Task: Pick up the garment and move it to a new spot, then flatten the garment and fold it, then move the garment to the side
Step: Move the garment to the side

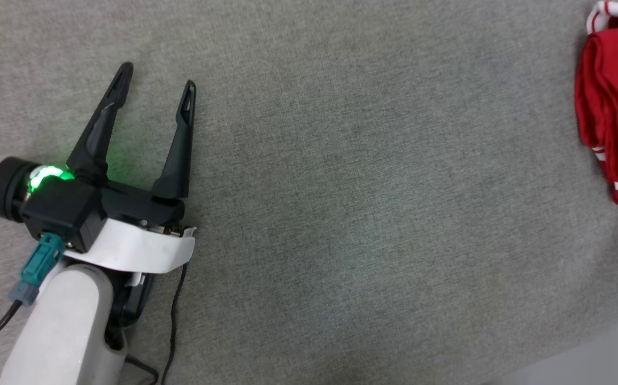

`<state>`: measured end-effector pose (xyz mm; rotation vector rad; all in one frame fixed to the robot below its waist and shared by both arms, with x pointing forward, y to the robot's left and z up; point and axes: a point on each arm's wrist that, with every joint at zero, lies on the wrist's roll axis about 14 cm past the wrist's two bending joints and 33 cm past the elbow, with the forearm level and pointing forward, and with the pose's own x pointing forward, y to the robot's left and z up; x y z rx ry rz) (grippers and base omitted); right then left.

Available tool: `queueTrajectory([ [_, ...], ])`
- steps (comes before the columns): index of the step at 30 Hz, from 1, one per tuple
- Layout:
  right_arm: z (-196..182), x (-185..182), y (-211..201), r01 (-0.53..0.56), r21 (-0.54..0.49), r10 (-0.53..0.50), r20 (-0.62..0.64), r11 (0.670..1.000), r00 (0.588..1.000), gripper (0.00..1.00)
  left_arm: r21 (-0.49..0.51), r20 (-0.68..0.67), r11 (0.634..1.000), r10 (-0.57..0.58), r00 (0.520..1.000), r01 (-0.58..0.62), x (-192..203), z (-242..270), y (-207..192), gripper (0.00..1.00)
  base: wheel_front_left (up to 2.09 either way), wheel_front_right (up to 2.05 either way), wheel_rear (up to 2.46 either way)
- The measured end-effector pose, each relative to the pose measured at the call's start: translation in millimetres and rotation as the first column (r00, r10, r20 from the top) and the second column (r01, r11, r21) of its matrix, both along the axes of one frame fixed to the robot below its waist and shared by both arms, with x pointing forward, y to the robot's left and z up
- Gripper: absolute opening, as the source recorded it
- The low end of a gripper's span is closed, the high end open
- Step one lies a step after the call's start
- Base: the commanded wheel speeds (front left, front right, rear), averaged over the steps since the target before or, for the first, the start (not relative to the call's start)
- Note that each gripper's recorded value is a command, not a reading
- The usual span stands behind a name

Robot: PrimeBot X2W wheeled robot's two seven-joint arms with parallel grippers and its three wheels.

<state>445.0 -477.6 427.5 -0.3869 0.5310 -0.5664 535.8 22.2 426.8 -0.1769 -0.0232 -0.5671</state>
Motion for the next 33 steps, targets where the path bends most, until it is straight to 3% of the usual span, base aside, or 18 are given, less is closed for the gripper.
queueTrajectory([
  [9,41.0,-20.2,22.0,-0.073,0.0,0.072,0.176,0.997,0.982,1.0,0.016,-0.015,0.998,0.066,0.998,-0.066,-26.8,18.4,16.2,1.0,0.0,0.0,0.0],
  [19,67.1,-48.1,101.2,-0.252,0.104,0.199,0.363,0.962,0.91,1.0,0.023,-0.004,0.976,0.215,0.977,-0.215,-73.6,56.2,55.8,1.0,0.0,0.0,0.0],
  [25,68.8,-41.0,164.8,-0.404,0.17,0.299,0.436,0.899,0.849,1.0,0.031,0.011,0.946,0.324,0.946,-0.324,-97.8,70.7,91.3,1.0,0.0,0.0,0.0],
  [33,84.3,-32.8,257.3,-0.605,0.196,0.425,0.549,0.772,0.72,1.0,0.05,0.035,0.881,0.47,0.882,-0.471,-130.7,82.3,144.6,1.0,0.0,0.0,0.0],
])
